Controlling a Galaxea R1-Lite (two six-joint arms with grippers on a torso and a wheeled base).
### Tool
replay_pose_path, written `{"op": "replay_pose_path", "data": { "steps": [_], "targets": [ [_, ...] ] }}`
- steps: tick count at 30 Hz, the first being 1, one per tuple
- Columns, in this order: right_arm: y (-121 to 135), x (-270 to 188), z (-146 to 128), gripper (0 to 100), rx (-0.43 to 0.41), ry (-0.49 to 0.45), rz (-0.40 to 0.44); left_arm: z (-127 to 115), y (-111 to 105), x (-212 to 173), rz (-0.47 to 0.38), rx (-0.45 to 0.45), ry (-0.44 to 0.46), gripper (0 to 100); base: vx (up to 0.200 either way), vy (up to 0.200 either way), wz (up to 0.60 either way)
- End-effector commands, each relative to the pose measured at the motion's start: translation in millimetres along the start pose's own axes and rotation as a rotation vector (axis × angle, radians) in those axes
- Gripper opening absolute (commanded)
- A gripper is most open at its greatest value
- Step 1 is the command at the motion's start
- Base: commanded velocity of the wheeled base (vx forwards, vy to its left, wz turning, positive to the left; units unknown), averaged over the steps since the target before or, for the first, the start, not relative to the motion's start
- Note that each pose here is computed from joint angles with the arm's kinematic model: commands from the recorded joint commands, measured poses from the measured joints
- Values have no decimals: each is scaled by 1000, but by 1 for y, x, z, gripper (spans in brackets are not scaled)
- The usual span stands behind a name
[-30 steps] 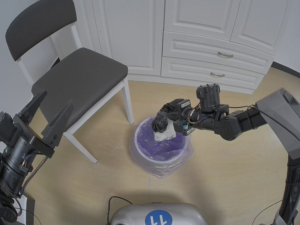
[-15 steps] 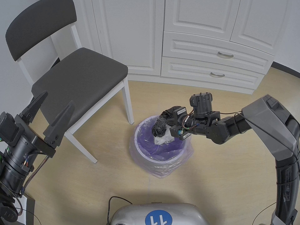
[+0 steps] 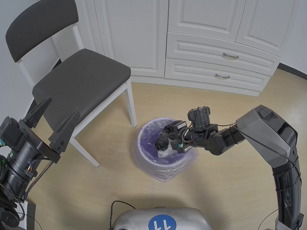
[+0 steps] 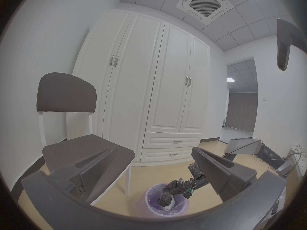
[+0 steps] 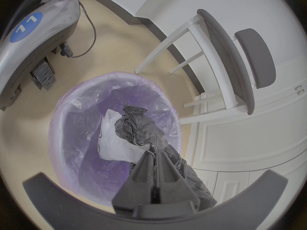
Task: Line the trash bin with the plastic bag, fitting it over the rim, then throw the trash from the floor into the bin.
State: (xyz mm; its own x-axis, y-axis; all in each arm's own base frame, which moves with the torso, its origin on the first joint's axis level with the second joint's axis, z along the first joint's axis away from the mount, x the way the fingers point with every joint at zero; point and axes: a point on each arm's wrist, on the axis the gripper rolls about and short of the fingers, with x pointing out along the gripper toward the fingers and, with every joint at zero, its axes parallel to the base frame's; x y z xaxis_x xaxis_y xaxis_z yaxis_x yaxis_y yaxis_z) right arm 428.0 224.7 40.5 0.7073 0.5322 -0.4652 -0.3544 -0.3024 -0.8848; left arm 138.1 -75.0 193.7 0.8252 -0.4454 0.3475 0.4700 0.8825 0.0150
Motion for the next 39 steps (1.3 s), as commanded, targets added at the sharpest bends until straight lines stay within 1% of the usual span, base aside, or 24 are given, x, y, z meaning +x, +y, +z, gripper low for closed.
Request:
{"op": "replay_pose_path", "data": {
  "steps": [1,9,13,15,17,19,22,23,29,35,39],
  "targets": [
    [13,14,1,0,1,5,22,-2,0,0,1,0,8,100,0,0,0],
    [10,30,-8,0,-1,58,-15,-2,0,0,1,0,11,100,0,0,0],
    [2,33,-17,0,-4,141,-81,-2,0,0,1,0,11,100,0,0,0],
    [-1,33,-20,0,-6,199,-135,-3,0,-1,-1,0,13,100,0,0,0],
    [-1,34,-21,0,-5,220,-157,-3,0,-1,1,0,13,100,0,0,0],
    [1,33,-21,0,-3,220,-158,-3,0,-1,1,0,13,100,0,0,0],
    [8,28,-17,0,-1,210,-120,-3,0,-1,1,2,13,100,0,0,0],
    [8,28,-17,0,-1,210,-120,-3,0,-1,1,2,13,100,0,0,0],
    [12,23,6,0,0,162,-90,-3,0,-1,-1,1,13,100,0,0,0],
    [22,27,33,0,8,109,-55,-3,0,-1,-1,1,13,100,0,0,0],
    [25,28,39,0,4,98,-47,-3,0,-1,1,2,13,100,0,0,0]
  ]
}}
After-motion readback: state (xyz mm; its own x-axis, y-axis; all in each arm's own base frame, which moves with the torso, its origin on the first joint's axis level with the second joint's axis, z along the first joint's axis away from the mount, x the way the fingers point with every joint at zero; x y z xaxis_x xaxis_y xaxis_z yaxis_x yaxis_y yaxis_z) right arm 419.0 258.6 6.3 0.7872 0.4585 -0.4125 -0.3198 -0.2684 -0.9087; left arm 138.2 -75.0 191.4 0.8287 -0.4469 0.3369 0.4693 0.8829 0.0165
